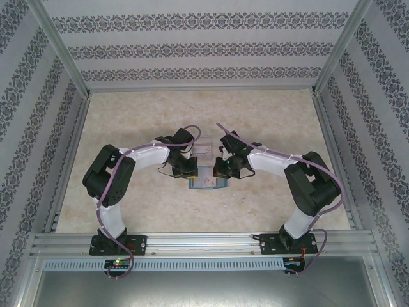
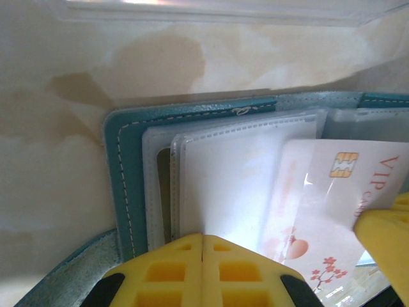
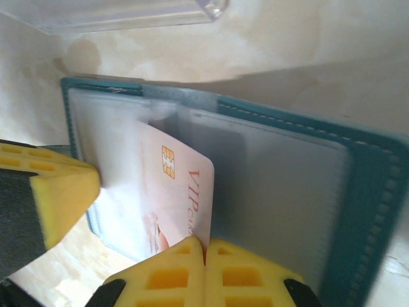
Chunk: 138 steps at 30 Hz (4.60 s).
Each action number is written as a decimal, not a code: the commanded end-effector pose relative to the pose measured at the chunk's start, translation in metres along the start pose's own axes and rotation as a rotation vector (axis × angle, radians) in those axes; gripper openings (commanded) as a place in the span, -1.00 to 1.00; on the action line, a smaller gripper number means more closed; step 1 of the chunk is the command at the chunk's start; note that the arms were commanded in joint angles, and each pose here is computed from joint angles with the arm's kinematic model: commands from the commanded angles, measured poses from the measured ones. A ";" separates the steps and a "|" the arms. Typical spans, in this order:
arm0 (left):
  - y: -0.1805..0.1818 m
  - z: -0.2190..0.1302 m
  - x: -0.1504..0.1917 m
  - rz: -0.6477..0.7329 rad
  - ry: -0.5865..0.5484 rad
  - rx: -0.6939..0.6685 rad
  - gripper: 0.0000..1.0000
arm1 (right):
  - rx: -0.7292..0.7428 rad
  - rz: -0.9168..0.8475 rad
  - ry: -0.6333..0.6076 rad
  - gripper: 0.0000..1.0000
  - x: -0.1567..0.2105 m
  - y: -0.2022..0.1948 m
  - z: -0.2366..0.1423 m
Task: Take the credit cards out of the card holder
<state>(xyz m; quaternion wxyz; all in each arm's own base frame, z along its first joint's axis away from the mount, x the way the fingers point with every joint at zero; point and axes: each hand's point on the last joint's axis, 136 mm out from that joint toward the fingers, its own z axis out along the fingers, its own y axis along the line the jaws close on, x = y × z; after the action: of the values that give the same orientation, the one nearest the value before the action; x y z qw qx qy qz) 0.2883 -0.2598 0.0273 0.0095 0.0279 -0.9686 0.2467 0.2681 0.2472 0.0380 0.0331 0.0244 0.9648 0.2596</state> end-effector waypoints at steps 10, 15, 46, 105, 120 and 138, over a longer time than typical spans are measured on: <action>0.020 0.010 0.017 -0.009 0.061 -0.101 -0.95 | 0.188 -0.032 -0.022 -0.93 -0.002 -0.026 -0.018; 0.020 0.011 0.017 -0.007 0.063 -0.100 -0.95 | 0.192 -0.039 -0.024 -0.93 -0.002 -0.023 -0.018; 0.017 0.008 0.015 -0.003 0.055 -0.093 -0.95 | 0.004 0.010 -0.003 -0.80 0.006 0.011 -0.012; 0.053 -0.066 0.008 -0.111 -0.197 -0.049 -0.77 | 0.198 -1.347 0.268 -0.90 -0.052 0.038 -0.059; 0.073 -0.081 0.020 -0.167 -0.235 -0.057 -0.76 | 0.181 -1.536 0.313 -0.87 -0.089 0.079 -0.056; 0.080 -0.085 0.021 -0.191 -0.242 -0.058 -0.77 | 0.209 -1.585 0.362 -0.86 -0.106 0.084 -0.023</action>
<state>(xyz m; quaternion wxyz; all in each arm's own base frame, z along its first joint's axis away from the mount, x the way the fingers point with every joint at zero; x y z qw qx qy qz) 0.2662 -0.1579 0.0659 -0.0879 0.1337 -0.9624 0.2193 0.3790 0.3009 0.1102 0.0648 -0.6921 0.7152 0.0726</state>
